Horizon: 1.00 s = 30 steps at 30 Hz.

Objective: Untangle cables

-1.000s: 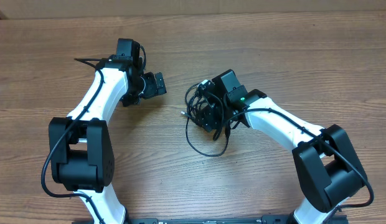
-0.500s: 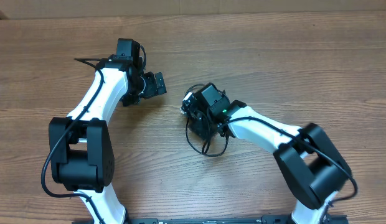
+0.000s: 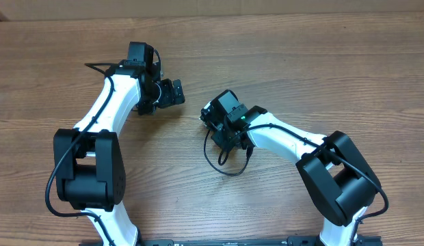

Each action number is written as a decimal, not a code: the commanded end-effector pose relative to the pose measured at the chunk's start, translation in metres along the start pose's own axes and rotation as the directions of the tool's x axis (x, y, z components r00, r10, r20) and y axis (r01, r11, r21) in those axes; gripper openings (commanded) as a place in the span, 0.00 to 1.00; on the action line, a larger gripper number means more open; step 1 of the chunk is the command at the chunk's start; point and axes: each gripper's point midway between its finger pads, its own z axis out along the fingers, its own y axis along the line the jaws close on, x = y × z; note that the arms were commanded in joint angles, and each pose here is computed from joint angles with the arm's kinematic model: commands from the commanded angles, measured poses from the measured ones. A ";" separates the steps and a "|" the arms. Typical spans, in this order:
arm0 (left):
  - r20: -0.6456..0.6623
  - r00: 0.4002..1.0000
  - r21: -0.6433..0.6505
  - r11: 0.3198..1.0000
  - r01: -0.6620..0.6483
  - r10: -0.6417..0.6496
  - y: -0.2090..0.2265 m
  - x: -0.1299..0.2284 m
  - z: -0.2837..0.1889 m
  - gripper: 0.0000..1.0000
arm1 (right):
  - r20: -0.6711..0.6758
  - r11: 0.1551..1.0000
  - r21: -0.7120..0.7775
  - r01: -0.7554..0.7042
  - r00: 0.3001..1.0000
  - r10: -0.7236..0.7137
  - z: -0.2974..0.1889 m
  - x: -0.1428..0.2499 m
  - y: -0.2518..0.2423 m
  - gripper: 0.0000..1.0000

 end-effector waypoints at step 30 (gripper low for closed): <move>0.037 0.920 0.422 0.829 -0.368 0.390 -0.067 0.023 -0.012 0.76 | -0.010 0.514 -0.658 -0.551 0.689 0.725 -0.128 -0.053 -0.071 0.04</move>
